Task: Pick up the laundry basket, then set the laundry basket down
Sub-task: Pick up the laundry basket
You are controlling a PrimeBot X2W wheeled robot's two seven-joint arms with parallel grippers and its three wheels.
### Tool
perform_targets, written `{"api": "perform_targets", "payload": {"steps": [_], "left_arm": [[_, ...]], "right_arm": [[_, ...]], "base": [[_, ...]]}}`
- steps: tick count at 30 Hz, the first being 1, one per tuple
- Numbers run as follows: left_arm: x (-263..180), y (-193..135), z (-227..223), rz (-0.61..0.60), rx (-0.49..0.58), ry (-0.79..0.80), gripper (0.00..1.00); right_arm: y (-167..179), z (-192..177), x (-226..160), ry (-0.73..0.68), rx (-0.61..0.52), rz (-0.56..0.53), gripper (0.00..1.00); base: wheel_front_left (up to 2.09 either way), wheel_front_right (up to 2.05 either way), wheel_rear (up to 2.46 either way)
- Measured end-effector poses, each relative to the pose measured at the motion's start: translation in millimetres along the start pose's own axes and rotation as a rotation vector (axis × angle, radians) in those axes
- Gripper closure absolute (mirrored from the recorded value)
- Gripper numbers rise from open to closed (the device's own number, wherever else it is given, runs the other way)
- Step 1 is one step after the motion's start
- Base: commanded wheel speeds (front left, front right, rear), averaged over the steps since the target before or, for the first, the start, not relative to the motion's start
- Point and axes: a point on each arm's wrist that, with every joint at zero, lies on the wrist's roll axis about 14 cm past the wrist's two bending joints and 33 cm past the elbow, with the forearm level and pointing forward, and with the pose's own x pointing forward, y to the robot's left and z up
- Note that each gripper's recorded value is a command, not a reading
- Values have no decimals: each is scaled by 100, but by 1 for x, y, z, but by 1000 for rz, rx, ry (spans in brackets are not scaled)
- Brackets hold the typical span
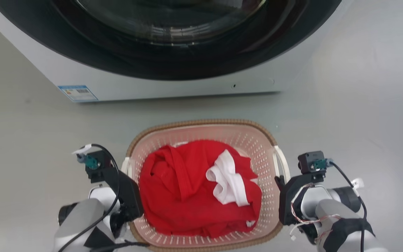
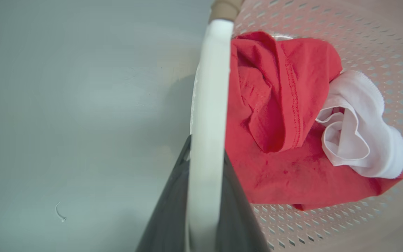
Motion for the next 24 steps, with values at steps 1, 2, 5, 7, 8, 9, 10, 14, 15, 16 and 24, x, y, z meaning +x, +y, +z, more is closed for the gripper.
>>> {"api": "perform_targets", "payload": {"steps": [1, 2, 5, 7, 8, 9, 10, 14, 15, 16, 24], "left_arm": [[-4, 0, -2, -1, -8, 0, 100], [-8, 0, -5, -2, -16, 0, 100], [-20, 0, -12, 3, -29, 3, 100], [-27, 1, -16, 5, -32, 5, 100], [-31, 1, -19, 6, -34, 6, 100], [-38, 1, -25, 6, -40, 10, 100], [-42, 2, -28, 7, -43, 11, 100], [-52, 3, -37, 8, -50, 10, 100], [-55, 3, -40, 10, -54, 14, 100], [-58, 3, -44, 11, -56, 17, 100], [-79, 3, -71, 3, -81, 35, 100]], "right_arm": [[2, -1, -4, 3, -1, 1, 100], [3, -3, -7, 4, -3, 2, 100], [8, -4, -18, 4, -7, 11, 100], [12, -7, -25, 5, -6, 17, 100], [13, -10, -28, 10, -8, 19, 100], [16, -15, -35, 15, -8, 24, 100], [18, -17, -39, 17, -11, 26, 100], [23, -23, -49, 20, -10, 31, 100], [25, -26, -52, 22, -12, 34, 100], [26, -29, -56, 26, -8, 35, 100], [34, -48, -80, 44, 8, 37, 100]], "base": [[0, 0, 0], [0, 0, 0], [0, 0, 0], [0, 0, 0], [0, 0, 0], [0, 0, 0], [0, 0, 0], [0, 0, 0], [0, 0, 0], [0, 0, 0], [0, 0, 0]]}}
